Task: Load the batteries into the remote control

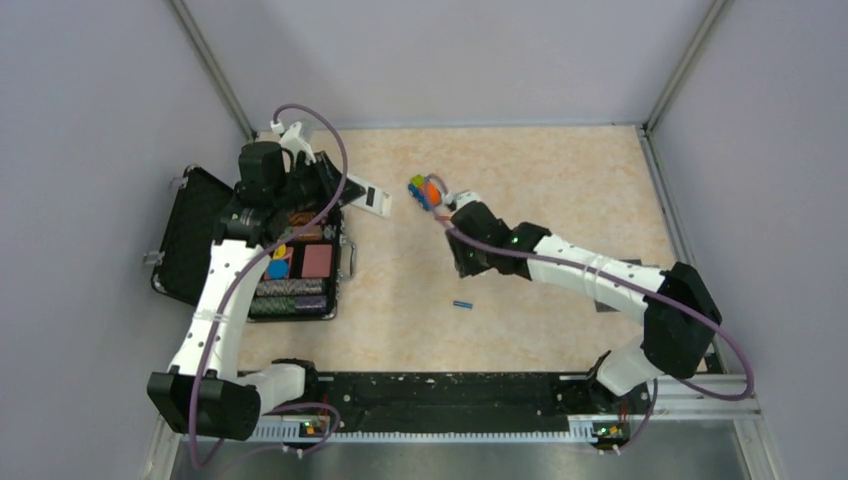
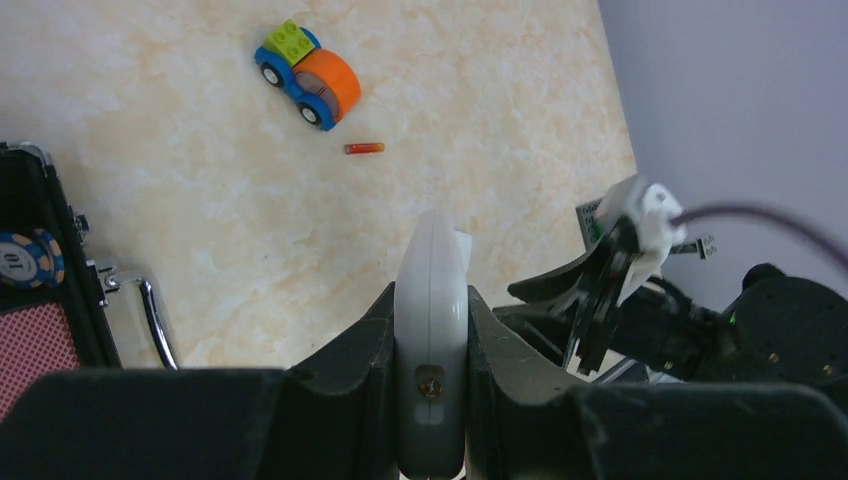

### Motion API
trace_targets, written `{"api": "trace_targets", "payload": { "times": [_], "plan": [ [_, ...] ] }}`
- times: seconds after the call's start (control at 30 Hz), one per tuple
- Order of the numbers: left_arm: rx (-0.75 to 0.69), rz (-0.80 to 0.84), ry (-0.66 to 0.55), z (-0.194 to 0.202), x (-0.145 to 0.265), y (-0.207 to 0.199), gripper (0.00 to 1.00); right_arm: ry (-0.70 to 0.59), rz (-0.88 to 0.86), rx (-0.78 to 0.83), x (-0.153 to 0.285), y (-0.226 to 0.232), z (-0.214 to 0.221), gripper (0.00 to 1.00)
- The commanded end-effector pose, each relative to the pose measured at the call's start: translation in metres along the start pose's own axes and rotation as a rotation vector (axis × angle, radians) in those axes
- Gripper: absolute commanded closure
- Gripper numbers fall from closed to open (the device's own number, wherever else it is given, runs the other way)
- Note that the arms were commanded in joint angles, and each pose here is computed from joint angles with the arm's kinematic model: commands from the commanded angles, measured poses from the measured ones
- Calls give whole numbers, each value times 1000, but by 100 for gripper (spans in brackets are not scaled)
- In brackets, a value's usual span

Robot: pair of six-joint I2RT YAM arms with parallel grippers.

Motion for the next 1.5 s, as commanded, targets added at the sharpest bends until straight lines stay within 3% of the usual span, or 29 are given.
{"api": "trace_targets", "payload": {
  "times": [0.0, 0.1, 0.2, 0.3, 0.5, 0.67, 0.8, 1.03, 1.47],
  "plan": [
    [81, -75, -60, -5, 6, 3, 100, 15, 156, -831, 12, -24, -17, 66],
    [117, -93, -45, 8, 8, 6, 100, 32, 6, -1178, 8, -6, -16, 67],
    [116, -124, -64, 16, 15, 8, 100, 155, -20, -1432, 4, 11, 3, 68],
    [98, -169, -90, 19, 26, 9, 100, 183, -14, -1521, 4, 26, 8, 71],
    [100, -201, -86, 27, 36, 9, 100, 206, 64, -1711, -10, 29, 15, 66],
    [105, -206, -110, 31, 43, 6, 100, 281, 165, -1807, -24, 29, 33, 57],
    [115, -223, -134, 30, 48, 6, 100, 257, 214, -1847, -32, 24, 39, 53],
    [130, -259, -124, 36, 51, 9, 100, 158, 273, -1861, -50, 12, 37, 56],
    [98, -301, -145, 38, 56, 14, 100, 219, 354, -1852, -65, 8, 58, 57]
  ]
}}
Point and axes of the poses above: each gripper's point midway between its finger pads, its own x axis back along the fingers, its own y axis along the line the jaws close on, z = x × y, the point moved 6 cm from there along x, back along the fingers, and after that the axes turned 9 degrees about -x, right-handed, at the moved point
